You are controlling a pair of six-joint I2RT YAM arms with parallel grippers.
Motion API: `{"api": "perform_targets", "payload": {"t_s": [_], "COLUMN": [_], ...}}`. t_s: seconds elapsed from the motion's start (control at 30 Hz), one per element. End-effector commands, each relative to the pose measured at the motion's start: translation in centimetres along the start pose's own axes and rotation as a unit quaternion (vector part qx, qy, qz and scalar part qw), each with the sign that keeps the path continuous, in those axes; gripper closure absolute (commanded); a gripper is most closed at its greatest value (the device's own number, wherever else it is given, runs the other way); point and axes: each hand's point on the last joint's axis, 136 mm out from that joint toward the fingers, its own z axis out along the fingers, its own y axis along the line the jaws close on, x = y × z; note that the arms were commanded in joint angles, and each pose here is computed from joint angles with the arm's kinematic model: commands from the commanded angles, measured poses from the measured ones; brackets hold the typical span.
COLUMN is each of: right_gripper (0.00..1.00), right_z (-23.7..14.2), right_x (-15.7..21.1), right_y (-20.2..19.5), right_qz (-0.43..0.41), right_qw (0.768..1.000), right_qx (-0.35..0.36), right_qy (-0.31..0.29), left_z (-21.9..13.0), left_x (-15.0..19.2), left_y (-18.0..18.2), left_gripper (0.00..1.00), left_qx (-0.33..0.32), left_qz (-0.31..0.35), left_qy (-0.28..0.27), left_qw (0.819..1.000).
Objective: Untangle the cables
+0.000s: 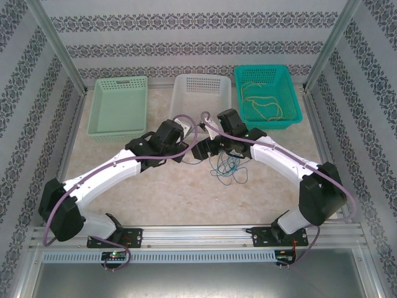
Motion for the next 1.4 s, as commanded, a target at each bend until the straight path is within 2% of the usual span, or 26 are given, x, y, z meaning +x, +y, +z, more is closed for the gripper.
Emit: {"api": "perform_targets", "payload": {"t_s": [0.0, 0.27, 0.43, 0.53, 0.67, 0.77, 0.9, 1.03, 1.13, 1.23, 1.37], "right_gripper": [0.26, 0.39, 0.43, 0.52, 0.73, 0.78, 0.84, 0.9, 0.93, 0.97, 1.0], "right_z": [0.4, 1.0, 0.7, 1.0, 0.9, 0.7, -0.1, -1.1, -2.2, -3.2, -3.8], "right_x": [-0.8, 0.3, 1.2, 1.9, 1.5, 0.9, 0.3, -0.1, -0.3, -0.3, -0.6], "right_y": [0.7, 1.9, 2.5, 2.5, 2.4, 1.7, -0.6, -2.2, -3.7, -5.0, -6.0], "right_qz": [0.005, 0.026, 0.037, 0.044, 0.051, 0.061, 0.103, 0.154, 0.198, 0.247, 0.289], "right_qw": [1.0, 0.998, 0.997, 0.997, 0.997, 0.996, 0.988, 0.97, 0.949, 0.922, 0.893], "right_qx": [-0.024, -0.048, -0.057, -0.061, -0.056, -0.028, 0.036, 0.076, 0.106, 0.12, 0.113], "right_qy": [-0.014, -0.016, -0.021, -0.014, -0.032, -0.061, -0.113, -0.172, -0.221, -0.273, -0.327], "left_z": [-1.4, -1.2, -1.0, -1.3, -1.0, -1.1, -1.0, -0.5, -0.2, -0.2, -0.1], "left_x": [-2.1, -3.3, -4.1, -5.3, -5.9, -6.2, -6.3, -6.6, -6.7, -6.7, -7.0], "left_y": [0.4, 1.1, 1.7, 1.5, 1.4, 2.2, 3.5, 3.6, 3.8, 4.3, 4.1], "left_gripper": [1.0, 1.0, 1.0, 1.0, 1.0, 1.0, 1.0, 1.0, 1.0, 1.0, 1.0], "left_qx": [-0.01, -0.03, -0.048, -0.036, -0.032, -0.041, -0.043, -0.031, -0.025, -0.017, 0.018], "left_qz": [0.001, -0.02, -0.024, -0.032, -0.04, -0.075, -0.158, -0.207, -0.248, -0.295, -0.341], "left_qy": [-0.061, -0.083, -0.103, -0.133, -0.142, -0.155, -0.19, -0.215, -0.236, -0.269, -0.309], "left_qw": [0.998, 0.996, 0.993, 0.99, 0.988, 0.984, 0.968, 0.954, 0.939, 0.917, 0.888]}}
